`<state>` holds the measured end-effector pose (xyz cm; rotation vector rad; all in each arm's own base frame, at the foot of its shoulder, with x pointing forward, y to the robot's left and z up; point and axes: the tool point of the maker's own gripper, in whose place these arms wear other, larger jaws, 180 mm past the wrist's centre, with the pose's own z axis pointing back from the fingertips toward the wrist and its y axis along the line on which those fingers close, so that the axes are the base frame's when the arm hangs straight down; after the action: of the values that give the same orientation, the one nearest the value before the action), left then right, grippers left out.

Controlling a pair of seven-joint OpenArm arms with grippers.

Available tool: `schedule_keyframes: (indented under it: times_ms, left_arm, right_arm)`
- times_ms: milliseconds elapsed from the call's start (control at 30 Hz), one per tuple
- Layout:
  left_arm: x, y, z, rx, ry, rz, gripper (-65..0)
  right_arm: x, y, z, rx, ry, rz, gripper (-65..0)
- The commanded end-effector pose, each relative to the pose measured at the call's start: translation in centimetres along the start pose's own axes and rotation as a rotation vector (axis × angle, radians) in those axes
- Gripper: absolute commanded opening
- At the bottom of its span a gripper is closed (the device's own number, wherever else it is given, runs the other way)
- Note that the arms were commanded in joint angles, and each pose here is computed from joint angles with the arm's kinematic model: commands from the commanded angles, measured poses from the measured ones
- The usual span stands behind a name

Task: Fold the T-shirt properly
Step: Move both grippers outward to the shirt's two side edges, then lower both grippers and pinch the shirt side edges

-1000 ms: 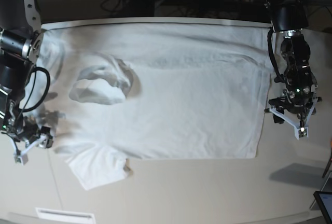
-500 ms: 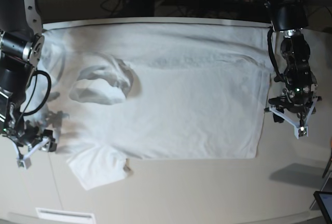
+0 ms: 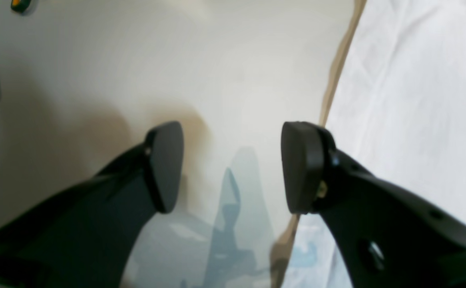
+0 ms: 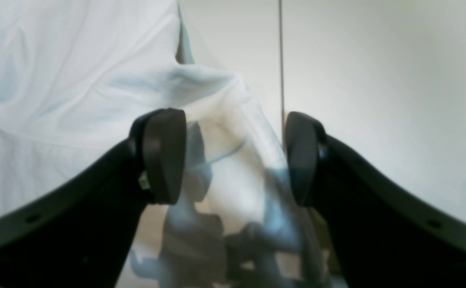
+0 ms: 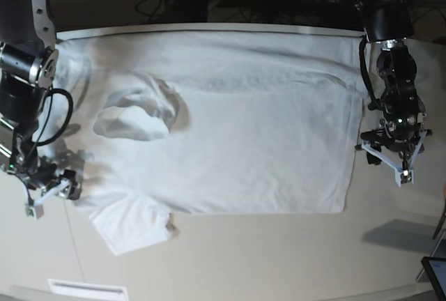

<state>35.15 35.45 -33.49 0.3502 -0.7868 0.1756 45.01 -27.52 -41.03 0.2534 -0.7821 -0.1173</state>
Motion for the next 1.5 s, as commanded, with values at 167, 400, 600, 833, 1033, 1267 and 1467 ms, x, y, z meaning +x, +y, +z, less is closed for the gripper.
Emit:
schedule_keyframes:
  times_ms: [167, 400, 600, 833, 1033, 1267, 1467]
  left_arm:
    - [3.5, 0.9, 0.4, 0.018, -0.084, 0.022, -26.4]
    - [3.1, 1.3, -2.4, 0.021, -0.002, 0.086, -26.4]
    - [4.2, 0.0, -4.0, -0.005, -0.015, 0.143, -26.4]
    - [6.6, -0.8, -6.1, -0.029, -0.009, 0.218, -26.2]
    - [8.2, -2.0, -8.0, -0.053, -0.011, 0.272, -14.3]
    - [9.8, -5.1, -8.7, -0.191, -0.009, 0.241, -9.7]
    - [8.9, -6.8, -9.9, -0.214, 0.037, 0.261, -9.7]
  right_arm:
    - [0.8, -0.2, 0.2, -0.005, 0.006, 0.011, -29.0]
    - [0.6, -0.3, 0.2, -0.010, 0.014, 0.008, -64.3]
    - [0.2, -0.3, 0.3, -0.011, 0.035, 0.007, -64.9]
    - [0.3, -0.4, 0.3, -0.012, 0.034, 0.004, -64.9]
    - [0.2, -0.3, 0.3, -0.012, 0.036, 0.007, -64.9]
    - [0.3, -0.3, 0.3, -0.009, 0.034, 0.009, -64.9]
    - [0.3, -0.2, 0.3, -0.008, 0.034, 0.012, -65.0]
